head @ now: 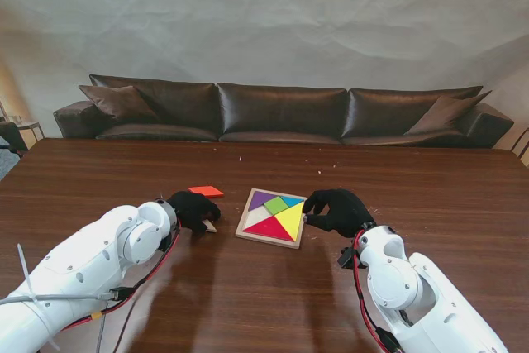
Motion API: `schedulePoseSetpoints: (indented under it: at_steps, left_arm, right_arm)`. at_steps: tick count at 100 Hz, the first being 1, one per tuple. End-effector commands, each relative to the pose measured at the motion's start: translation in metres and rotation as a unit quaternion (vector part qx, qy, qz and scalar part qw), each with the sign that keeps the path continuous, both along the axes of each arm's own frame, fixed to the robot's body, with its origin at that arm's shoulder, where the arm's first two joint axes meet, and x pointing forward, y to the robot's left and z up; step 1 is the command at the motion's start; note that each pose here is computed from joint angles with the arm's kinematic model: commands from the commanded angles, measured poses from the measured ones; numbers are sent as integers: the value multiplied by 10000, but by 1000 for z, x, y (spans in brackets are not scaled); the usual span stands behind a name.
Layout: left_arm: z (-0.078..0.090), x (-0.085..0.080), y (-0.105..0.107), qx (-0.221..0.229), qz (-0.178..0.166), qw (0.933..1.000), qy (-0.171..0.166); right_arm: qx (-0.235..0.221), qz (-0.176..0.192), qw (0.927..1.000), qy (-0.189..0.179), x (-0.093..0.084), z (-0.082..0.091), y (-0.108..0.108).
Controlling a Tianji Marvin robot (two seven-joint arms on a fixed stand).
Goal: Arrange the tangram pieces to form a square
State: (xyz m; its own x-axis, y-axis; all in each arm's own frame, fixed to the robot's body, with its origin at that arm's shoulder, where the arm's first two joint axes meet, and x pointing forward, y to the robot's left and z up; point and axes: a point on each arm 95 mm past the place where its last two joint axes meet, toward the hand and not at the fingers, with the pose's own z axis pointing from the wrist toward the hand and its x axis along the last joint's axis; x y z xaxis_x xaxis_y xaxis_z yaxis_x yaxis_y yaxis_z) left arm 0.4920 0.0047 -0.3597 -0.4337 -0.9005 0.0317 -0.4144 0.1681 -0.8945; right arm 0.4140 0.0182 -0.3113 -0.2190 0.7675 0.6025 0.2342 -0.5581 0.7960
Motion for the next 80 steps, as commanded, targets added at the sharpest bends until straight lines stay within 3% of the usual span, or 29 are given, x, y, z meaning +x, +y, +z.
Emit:
schedulePoseSetpoints:
  at_steps: [1,80]
  left_arm:
    - [-20,-14,-3,53,-42,9996,286]
    - [-40,-33,0,107,66,9990,424]
  right_arm:
    - [4,63,9999,105,-2,-4,3]
    - [46,128,9997,219,-2,-6,4]
